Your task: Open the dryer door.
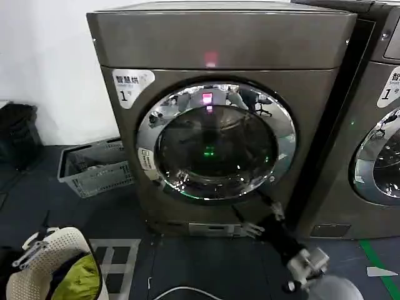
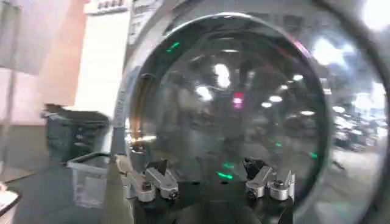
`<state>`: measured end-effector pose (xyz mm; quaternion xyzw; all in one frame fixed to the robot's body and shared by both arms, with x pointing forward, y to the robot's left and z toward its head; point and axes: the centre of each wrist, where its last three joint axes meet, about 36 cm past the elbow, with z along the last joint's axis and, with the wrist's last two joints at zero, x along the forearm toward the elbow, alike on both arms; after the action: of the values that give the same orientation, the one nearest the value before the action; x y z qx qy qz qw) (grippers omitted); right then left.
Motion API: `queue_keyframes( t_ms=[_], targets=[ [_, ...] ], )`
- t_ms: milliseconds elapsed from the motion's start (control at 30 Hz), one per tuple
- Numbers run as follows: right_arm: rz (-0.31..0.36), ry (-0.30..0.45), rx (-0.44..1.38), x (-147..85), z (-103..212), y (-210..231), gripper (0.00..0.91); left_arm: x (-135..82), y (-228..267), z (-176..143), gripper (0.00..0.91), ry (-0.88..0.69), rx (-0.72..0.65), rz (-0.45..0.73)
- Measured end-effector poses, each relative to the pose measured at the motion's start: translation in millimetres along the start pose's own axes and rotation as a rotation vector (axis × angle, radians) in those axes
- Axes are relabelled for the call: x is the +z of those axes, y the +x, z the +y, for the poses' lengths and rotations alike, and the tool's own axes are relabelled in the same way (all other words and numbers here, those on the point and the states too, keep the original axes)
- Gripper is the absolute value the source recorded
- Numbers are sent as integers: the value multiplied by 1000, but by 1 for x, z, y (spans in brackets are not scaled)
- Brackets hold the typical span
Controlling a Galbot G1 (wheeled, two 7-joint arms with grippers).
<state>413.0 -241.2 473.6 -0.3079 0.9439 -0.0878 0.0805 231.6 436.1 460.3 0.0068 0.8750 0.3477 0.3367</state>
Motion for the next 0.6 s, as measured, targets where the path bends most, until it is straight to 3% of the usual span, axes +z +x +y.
queue_keyframes(
  t_ms=[600],
  targets=[
    [-37,34,-130,-2,-7,-98,907,-9,10,-4,907,-14,-10,24]
  ],
)
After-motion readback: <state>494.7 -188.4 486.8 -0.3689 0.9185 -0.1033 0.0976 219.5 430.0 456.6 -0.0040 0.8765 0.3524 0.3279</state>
